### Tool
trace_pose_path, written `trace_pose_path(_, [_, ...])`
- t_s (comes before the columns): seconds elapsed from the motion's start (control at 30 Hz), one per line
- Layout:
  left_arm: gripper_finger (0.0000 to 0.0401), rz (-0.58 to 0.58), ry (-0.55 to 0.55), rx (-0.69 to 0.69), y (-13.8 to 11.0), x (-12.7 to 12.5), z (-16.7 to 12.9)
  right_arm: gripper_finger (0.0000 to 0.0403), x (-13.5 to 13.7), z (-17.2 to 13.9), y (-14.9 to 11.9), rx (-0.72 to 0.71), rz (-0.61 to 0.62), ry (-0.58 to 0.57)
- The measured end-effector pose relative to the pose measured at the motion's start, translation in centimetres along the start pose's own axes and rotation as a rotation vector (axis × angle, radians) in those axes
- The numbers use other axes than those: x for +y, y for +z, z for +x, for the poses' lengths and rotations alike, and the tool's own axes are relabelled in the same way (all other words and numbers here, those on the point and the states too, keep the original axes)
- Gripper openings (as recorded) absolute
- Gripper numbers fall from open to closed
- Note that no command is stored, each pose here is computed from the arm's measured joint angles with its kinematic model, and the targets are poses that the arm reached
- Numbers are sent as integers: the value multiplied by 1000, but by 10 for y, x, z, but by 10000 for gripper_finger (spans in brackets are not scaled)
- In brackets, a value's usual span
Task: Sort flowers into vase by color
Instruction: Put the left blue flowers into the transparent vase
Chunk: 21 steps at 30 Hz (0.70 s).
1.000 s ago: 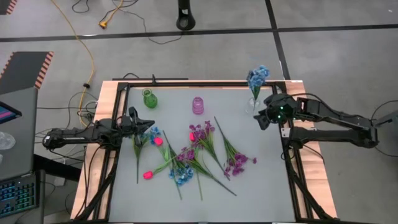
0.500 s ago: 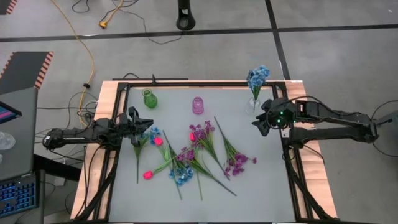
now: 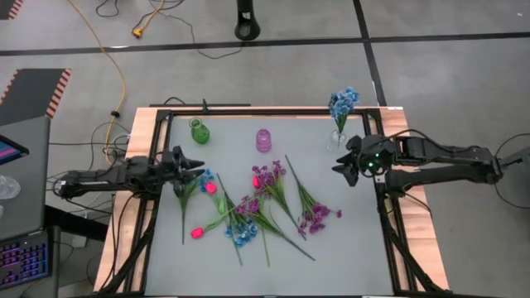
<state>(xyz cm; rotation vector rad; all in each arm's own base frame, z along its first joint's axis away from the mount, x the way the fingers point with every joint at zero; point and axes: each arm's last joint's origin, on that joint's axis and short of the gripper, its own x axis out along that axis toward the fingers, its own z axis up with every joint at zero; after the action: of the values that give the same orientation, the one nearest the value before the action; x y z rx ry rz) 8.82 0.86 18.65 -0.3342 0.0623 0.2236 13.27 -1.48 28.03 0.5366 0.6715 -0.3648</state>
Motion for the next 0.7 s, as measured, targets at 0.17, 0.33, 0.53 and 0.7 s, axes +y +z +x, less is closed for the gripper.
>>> trace_pose_path(0.17, [137,-161,36,219,8,-3,-10,223,3,5,-1,23,-13,-7])
trace_pose_path(0.33, [137,-394,59,462,14,-9,-15,223,5,17,0,71,-22,-33])
trace_pose_path(0.53, [137,-657,131,771,20,-17,-11,223,7,35,-1,143,-35,-78])
trace_pose_path(0.7, [137,-772,269,903,18,-19,0,223,8,49,-2,197,-41,-112])
